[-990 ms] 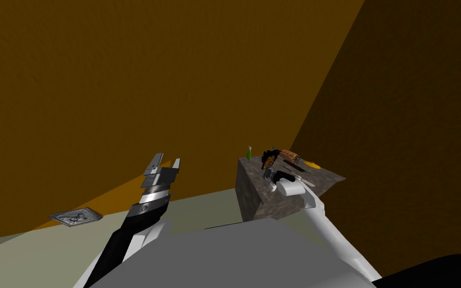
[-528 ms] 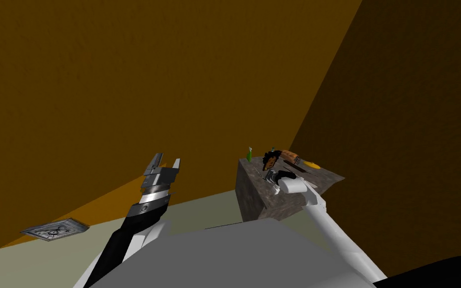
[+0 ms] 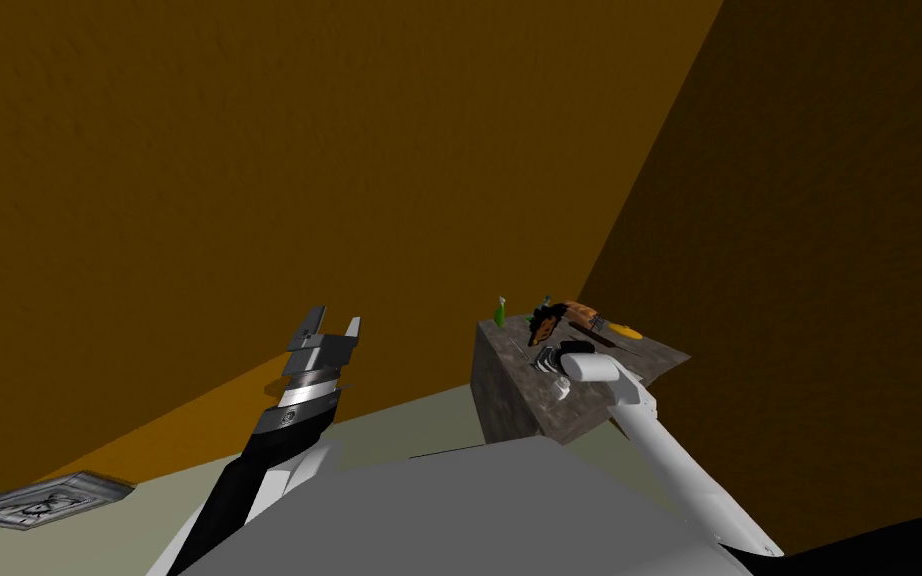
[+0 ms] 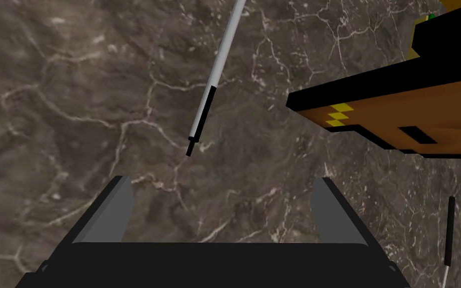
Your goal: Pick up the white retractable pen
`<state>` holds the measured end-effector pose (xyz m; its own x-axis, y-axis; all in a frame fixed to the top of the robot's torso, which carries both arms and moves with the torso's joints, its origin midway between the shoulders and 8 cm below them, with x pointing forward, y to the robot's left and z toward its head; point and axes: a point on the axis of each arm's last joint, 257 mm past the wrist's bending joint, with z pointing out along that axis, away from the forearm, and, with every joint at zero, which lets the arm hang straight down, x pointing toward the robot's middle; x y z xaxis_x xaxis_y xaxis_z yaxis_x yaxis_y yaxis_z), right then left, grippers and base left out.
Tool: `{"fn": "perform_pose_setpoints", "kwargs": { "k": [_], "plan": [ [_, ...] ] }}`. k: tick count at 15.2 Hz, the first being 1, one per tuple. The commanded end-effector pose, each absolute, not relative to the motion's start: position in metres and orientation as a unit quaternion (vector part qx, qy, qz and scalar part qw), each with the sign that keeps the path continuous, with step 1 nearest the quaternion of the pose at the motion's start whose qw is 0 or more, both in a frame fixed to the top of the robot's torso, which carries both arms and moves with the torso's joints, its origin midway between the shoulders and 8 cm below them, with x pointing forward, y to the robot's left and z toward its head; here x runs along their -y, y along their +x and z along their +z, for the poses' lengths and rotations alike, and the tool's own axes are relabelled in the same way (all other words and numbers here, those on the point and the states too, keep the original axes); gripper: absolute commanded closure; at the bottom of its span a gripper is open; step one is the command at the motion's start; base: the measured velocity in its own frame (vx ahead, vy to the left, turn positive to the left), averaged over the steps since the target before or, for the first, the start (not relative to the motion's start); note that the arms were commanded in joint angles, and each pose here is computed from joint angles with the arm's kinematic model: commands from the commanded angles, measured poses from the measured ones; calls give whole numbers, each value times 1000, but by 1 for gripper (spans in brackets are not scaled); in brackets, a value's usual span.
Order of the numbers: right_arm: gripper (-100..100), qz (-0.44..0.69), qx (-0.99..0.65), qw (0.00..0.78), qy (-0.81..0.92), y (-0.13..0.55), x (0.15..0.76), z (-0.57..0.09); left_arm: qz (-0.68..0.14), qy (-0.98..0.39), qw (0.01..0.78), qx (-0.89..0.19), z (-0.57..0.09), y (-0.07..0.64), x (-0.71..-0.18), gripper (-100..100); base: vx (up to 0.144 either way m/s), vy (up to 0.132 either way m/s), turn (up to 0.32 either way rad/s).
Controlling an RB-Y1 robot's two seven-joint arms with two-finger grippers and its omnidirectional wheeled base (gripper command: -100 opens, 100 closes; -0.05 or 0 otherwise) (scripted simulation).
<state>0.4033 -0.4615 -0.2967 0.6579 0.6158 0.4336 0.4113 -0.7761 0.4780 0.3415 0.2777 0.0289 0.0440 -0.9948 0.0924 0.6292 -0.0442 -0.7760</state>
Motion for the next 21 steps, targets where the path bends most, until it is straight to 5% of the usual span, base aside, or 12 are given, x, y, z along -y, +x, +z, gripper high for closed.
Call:
{"fn": "perform_pose_setpoints", "kwargs": {
  "k": [1,21],
  "plan": [
    [-100,282,-279,159,904,395,463,-302,-637,-341,637,-268,29,341,-278,0,82,25,-31],
    [-100,155,-134,-4,979,324,466,-334,-637,-341,637,-268,29,341,-278,0,96,23,-58]
  ]
}}
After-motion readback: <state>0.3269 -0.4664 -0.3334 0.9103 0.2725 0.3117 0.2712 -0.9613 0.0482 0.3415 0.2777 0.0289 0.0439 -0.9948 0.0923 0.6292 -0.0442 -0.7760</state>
